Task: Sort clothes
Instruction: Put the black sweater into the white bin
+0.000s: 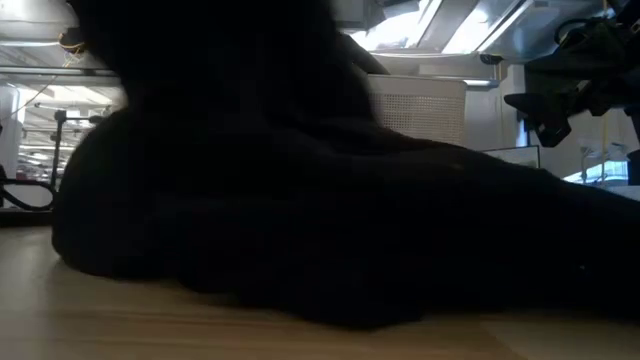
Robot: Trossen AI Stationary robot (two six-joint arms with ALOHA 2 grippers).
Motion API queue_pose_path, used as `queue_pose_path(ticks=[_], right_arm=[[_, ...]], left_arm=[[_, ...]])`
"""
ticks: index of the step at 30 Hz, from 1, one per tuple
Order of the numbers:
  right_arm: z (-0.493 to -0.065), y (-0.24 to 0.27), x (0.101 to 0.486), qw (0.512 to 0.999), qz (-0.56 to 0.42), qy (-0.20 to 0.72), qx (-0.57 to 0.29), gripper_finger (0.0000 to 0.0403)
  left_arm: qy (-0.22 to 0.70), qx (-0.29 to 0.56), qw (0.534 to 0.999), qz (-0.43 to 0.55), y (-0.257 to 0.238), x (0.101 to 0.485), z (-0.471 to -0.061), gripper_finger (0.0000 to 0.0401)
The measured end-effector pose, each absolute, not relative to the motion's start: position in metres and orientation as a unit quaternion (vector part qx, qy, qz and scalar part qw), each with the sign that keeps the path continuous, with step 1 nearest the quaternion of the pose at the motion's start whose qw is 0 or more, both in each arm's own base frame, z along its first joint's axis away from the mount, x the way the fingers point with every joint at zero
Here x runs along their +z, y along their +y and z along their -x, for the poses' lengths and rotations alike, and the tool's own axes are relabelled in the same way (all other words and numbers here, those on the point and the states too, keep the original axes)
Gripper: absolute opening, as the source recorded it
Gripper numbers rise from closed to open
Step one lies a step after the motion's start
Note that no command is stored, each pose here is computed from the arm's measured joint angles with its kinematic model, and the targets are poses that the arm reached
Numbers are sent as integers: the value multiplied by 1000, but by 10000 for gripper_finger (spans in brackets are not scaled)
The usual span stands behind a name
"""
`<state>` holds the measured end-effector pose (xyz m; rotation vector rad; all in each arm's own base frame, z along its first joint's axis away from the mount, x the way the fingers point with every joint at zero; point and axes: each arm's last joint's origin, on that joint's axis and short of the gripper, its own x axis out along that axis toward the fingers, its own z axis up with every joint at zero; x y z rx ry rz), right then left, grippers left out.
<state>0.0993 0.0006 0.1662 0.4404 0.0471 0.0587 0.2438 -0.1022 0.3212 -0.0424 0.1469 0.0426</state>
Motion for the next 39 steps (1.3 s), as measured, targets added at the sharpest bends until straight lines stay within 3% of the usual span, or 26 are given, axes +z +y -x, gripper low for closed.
queue_pose_path(ticks=[4,8,12,16,26,34,39], right_arm=[[-99,1,166,975,-218,23,29,237],[-99,1,166,975,-218,24,29,237],[-99,1,166,975,-218,24,29,237],[-99,1,166,975,-218,23,29,237],[-99,1,166,975,-218,23,29,237],[-99,1,166,975,-218,23,29,237],[-99,1,166,975,-218,24,29,237]], left_arm=[[-128,55,990,-27,-81,375,-230,8],[-278,141,948,-68,-52,413,-208,9],[-357,205,907,-89,-24,439,-194,3],[-394,211,889,-98,0,470,-194,5],[-281,245,916,-150,63,522,-251,4],[-13,295,939,-177,135,457,-306,14],[131,304,935,-123,168,408,-322,34]])
